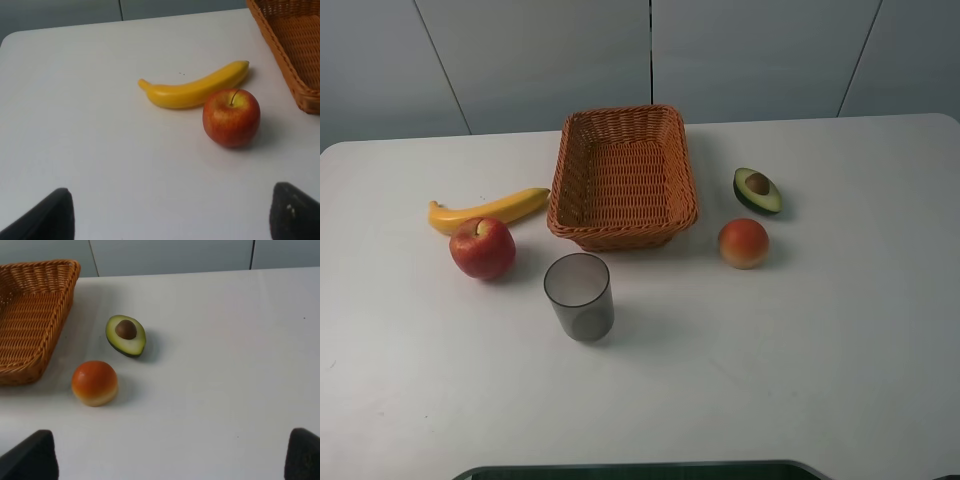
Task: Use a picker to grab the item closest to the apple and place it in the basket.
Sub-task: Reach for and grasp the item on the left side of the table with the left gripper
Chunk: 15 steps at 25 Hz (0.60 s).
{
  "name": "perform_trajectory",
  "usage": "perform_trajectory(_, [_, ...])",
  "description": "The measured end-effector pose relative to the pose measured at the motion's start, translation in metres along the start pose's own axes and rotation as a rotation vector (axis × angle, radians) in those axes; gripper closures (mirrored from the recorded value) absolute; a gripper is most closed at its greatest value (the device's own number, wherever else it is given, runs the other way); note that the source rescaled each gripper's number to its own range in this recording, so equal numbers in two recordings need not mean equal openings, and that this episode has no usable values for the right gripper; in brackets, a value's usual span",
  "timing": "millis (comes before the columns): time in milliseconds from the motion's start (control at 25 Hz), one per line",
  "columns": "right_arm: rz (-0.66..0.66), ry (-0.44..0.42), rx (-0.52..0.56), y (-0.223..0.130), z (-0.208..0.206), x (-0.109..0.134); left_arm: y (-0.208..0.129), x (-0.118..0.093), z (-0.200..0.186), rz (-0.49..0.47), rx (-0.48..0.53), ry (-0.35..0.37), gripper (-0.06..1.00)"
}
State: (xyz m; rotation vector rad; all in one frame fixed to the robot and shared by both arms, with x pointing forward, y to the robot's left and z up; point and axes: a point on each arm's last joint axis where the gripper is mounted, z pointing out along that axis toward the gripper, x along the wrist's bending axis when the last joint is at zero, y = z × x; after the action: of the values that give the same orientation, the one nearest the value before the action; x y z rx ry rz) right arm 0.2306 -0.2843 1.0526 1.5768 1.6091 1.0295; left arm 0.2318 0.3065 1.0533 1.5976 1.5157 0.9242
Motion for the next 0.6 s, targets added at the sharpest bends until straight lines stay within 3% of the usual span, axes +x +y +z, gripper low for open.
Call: perform_trajectory(600, [0.0,0.0,0.0,0.0,0.0,0.0,0.0,0.0,0.0,0.0,0.0,0.0,-0.06])
